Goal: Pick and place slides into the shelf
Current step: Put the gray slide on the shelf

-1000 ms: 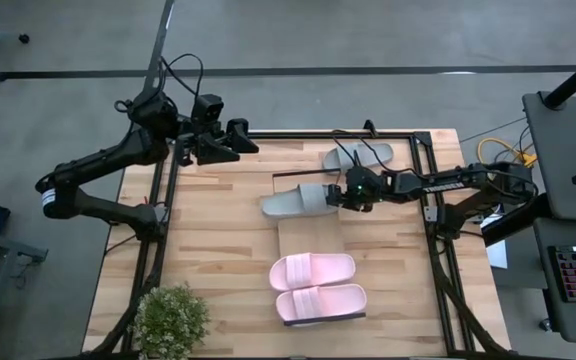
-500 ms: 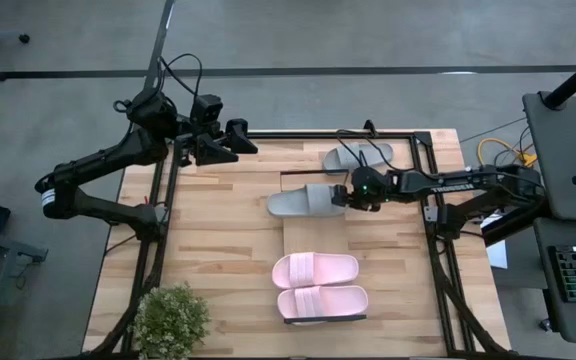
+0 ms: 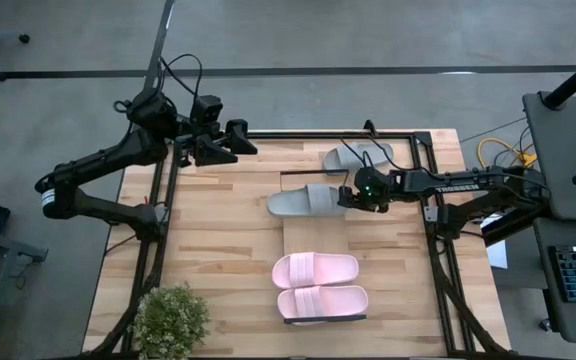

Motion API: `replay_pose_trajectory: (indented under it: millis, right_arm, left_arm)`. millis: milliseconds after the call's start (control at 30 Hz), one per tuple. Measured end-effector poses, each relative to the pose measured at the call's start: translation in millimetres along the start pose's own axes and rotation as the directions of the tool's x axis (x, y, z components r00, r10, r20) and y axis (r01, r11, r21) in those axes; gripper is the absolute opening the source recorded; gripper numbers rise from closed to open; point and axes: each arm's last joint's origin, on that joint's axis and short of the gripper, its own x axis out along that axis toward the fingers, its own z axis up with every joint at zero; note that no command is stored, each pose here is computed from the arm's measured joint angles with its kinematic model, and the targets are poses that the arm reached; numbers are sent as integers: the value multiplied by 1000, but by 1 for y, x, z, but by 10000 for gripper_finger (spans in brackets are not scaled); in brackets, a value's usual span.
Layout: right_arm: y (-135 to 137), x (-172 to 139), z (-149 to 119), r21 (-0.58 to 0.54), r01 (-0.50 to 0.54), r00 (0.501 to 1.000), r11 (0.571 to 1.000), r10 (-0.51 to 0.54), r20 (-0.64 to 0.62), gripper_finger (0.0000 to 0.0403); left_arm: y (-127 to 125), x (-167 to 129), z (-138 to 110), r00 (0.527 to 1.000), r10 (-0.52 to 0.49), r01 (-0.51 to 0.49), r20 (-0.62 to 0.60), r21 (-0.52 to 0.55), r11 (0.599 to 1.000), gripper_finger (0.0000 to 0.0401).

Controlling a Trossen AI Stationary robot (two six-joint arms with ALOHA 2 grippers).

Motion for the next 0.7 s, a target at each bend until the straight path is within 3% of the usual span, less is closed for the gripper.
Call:
replay_pose_trajectory:
  millis: [233,700]
  right_arm:
    - [-7,-4,-2,-36,70,997,997,-70,-18,264]
    - [-3,-32,1,-23,-18,995,1000,21,93,260]
  left_arm:
    - [-1,-1,0,1000,-1,1,-1,1,1000,261]
    - [9,0,-7,999,27,-28,-29,-6,1000,261]
